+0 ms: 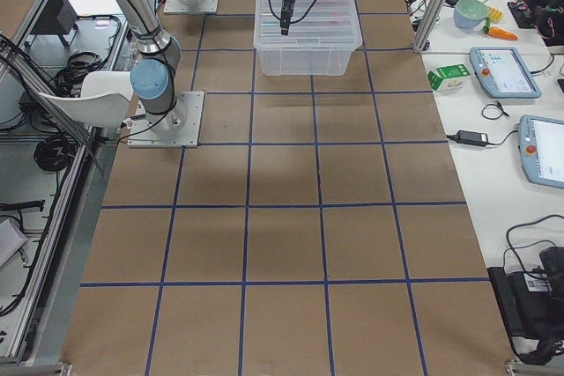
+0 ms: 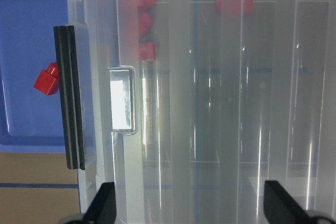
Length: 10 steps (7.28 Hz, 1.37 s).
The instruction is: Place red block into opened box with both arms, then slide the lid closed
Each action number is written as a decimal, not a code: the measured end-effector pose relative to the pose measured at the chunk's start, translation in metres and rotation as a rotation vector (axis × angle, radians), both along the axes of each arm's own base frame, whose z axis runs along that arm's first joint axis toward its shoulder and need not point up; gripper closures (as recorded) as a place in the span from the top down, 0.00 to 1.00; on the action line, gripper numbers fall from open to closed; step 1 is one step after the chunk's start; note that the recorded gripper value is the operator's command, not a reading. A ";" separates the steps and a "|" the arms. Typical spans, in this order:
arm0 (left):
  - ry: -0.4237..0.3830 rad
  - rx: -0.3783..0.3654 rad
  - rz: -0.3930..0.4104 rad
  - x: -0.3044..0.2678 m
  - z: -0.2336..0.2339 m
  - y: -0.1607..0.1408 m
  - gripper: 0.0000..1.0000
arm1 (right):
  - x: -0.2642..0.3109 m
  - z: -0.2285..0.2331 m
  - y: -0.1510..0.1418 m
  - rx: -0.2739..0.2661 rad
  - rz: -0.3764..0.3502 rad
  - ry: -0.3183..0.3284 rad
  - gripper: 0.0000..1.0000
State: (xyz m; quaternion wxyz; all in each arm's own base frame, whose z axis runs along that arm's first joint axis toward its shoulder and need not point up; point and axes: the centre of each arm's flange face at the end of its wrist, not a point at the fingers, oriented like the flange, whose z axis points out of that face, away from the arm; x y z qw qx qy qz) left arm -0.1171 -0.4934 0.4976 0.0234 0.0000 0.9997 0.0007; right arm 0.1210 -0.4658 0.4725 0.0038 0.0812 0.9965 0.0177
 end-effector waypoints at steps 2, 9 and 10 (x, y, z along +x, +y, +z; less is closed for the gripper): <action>-0.014 -0.015 -0.017 0.013 0.005 -0.002 1.00 | 0.000 -0.033 -0.043 -0.039 -0.007 0.002 1.00; 0.066 0.060 -0.288 0.252 -0.105 -0.034 1.00 | 0.012 -0.095 -0.082 0.000 0.018 -0.014 1.00; 0.069 0.059 -0.322 0.271 -0.137 -0.037 1.00 | 0.012 -0.099 -0.083 0.006 0.020 -0.015 1.00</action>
